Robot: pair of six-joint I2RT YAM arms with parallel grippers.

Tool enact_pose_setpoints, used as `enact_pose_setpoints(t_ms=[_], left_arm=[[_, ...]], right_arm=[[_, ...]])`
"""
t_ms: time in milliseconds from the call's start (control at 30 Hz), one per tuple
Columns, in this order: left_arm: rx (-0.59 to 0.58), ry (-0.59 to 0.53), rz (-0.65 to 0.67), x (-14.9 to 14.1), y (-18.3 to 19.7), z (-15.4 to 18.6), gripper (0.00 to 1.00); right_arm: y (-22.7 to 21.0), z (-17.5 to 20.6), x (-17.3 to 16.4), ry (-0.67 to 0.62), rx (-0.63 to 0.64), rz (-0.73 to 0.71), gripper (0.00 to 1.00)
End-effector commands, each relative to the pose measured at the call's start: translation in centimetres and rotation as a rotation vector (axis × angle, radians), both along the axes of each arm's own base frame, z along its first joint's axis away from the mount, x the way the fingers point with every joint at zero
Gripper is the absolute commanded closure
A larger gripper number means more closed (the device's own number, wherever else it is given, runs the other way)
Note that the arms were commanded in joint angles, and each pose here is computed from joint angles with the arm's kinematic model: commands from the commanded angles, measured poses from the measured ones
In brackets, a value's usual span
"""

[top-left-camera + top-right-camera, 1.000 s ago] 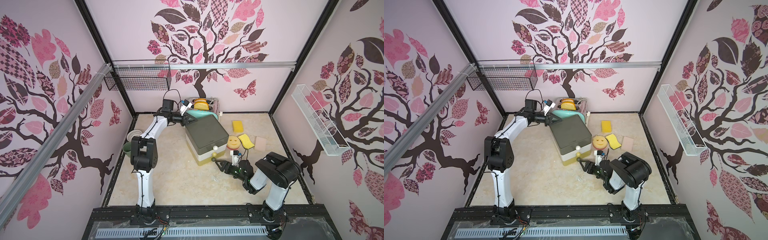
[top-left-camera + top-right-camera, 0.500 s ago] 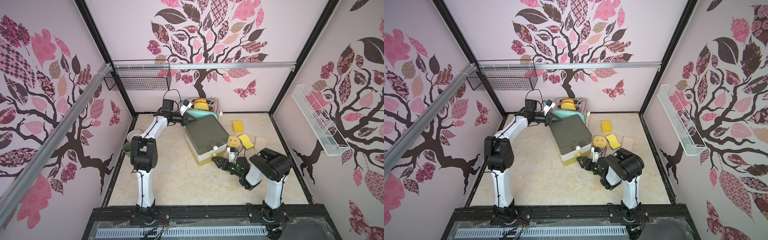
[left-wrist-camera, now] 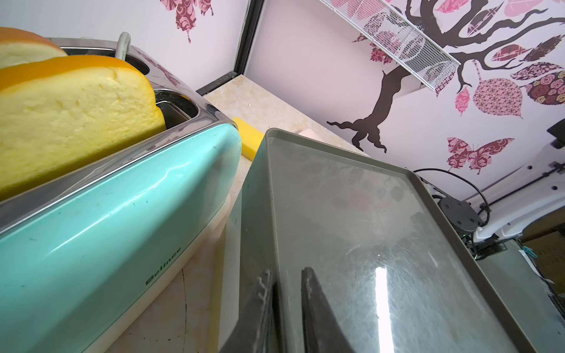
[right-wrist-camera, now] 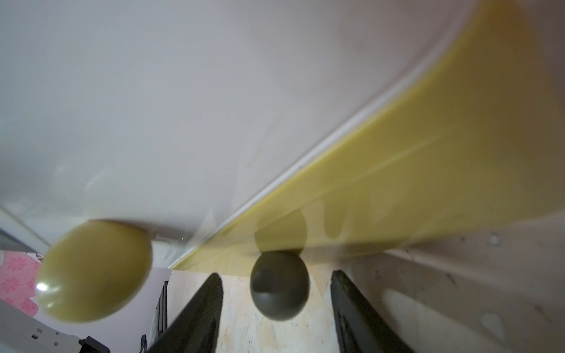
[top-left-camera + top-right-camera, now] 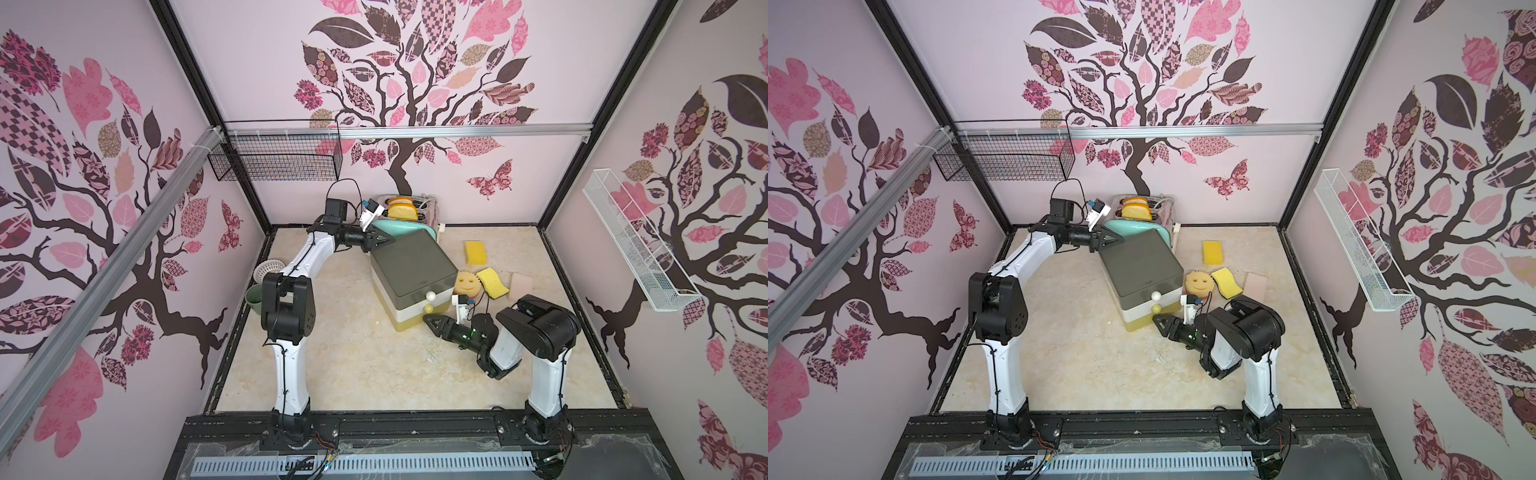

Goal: Take the sponge out of the drawer
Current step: Open the drawer in the storage box.

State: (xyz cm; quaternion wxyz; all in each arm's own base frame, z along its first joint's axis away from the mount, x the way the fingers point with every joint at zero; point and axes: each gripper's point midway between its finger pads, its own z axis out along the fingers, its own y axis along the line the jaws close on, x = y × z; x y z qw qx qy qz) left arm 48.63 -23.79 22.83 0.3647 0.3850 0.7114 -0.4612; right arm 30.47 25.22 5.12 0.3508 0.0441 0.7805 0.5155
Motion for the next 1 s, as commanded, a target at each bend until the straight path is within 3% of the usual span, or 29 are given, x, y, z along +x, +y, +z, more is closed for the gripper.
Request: enact_pose_setpoints(t_ms=[0,100,333,433,800,967], left_arm=[[0.068,0.17,0.012,-1.0,0.6,-6.2,0.8],[0.067,0.17,0.011,-1.0,0.6,-6.2,0.8],[0.066,0.17,0.012,-1.0,0.6,-6.2,0.8],[0.069,0.169,0.015,-0.9,0.6,-6.3,0.8],[0.066,0.172,0.021,-0.7,0.9,-6.4,0.8],[0.06,0.171,0.025,-0.4,1.0,-6.4,0.8]], right_arm=[[0.1,-1.0,0.2,0.028,-0.014,0.005,0.44],[0.3,-1.0,0.3,0.03,-0.015,0.007,0.48],[0.2,-0.9,0.5,0.023,-0.02,0.001,0.71],[0.0,-0.8,0.1,0.029,-0.017,0.003,0.76],[-2.2,-0.9,-5.7,0.154,-0.121,0.041,0.8],[-3.2,0.5,-9.0,0.188,-0.284,0.084,0.82]])
